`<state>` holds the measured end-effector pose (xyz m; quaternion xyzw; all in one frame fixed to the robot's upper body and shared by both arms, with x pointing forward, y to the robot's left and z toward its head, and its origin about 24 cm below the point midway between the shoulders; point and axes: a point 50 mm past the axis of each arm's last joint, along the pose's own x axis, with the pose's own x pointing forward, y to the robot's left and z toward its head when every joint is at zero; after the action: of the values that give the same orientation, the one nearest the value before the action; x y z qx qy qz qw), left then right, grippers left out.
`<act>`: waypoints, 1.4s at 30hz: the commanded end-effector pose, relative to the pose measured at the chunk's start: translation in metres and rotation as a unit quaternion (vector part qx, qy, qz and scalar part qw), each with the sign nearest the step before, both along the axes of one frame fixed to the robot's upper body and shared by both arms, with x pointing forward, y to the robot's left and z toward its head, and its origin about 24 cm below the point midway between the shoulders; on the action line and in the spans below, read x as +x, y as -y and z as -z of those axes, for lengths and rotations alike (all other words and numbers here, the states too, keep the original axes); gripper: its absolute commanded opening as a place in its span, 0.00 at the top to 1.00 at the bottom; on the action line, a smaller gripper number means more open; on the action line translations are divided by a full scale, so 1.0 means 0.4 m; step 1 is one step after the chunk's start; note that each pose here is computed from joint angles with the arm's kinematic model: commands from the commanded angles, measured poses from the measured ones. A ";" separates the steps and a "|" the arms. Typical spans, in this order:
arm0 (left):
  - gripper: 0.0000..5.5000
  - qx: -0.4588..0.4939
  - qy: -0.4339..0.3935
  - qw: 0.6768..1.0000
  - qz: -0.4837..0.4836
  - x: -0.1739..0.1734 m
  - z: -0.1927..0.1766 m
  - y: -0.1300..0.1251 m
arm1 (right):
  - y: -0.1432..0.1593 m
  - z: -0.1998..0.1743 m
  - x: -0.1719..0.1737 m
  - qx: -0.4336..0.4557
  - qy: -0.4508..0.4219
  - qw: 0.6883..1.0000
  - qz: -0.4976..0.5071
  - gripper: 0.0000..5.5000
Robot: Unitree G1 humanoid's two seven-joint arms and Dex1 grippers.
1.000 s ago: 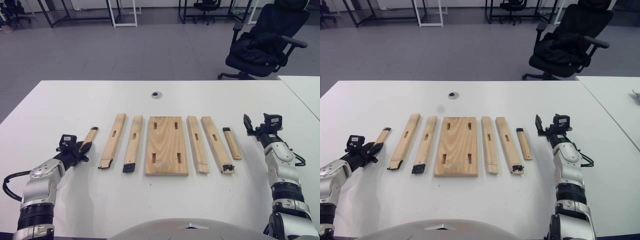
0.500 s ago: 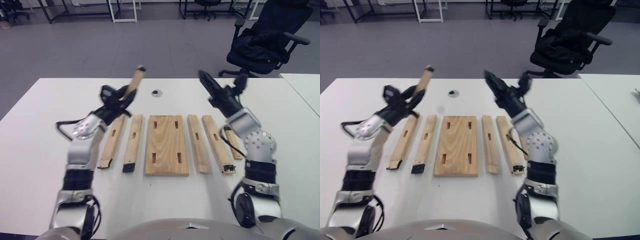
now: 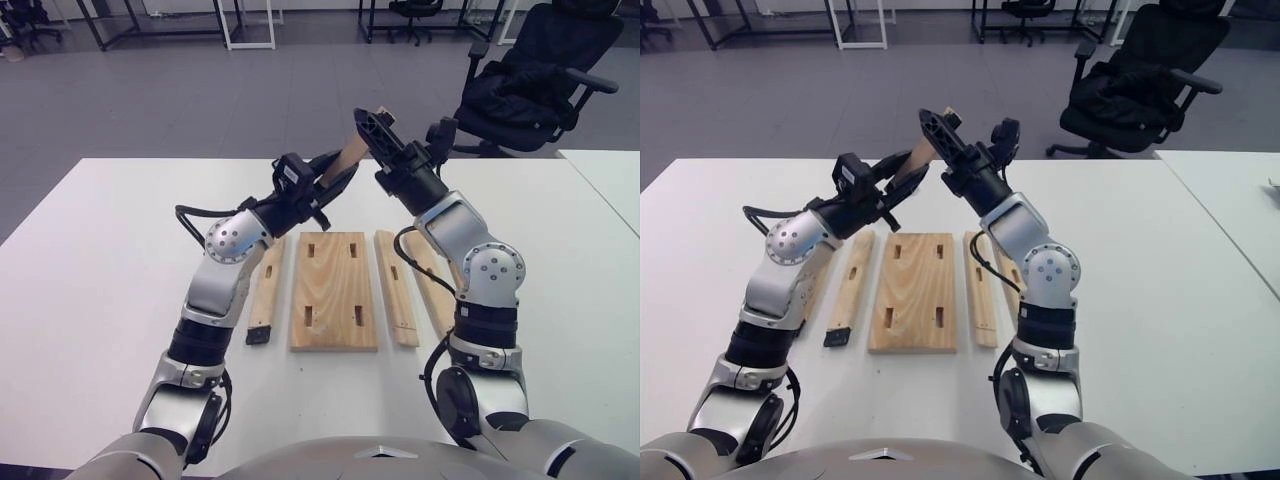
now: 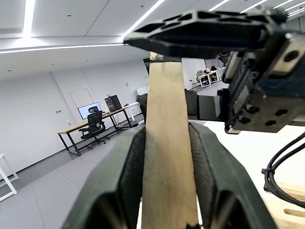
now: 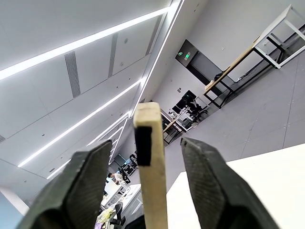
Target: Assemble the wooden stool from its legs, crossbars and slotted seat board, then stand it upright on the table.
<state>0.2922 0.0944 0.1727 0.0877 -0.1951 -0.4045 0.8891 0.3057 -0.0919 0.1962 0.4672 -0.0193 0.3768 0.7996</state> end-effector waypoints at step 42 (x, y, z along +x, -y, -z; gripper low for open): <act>0.49 -0.033 -0.133 0.982 -0.129 -0.028 0.152 -0.104 | 0.183 0.355 -0.124 -0.231 -0.158 0.920 0.275 0.92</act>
<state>0.2811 0.1362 0.1129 0.0311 -0.0814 -0.2855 0.9544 0.2578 -0.1637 0.0575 0.3294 0.0544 0.0630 0.9405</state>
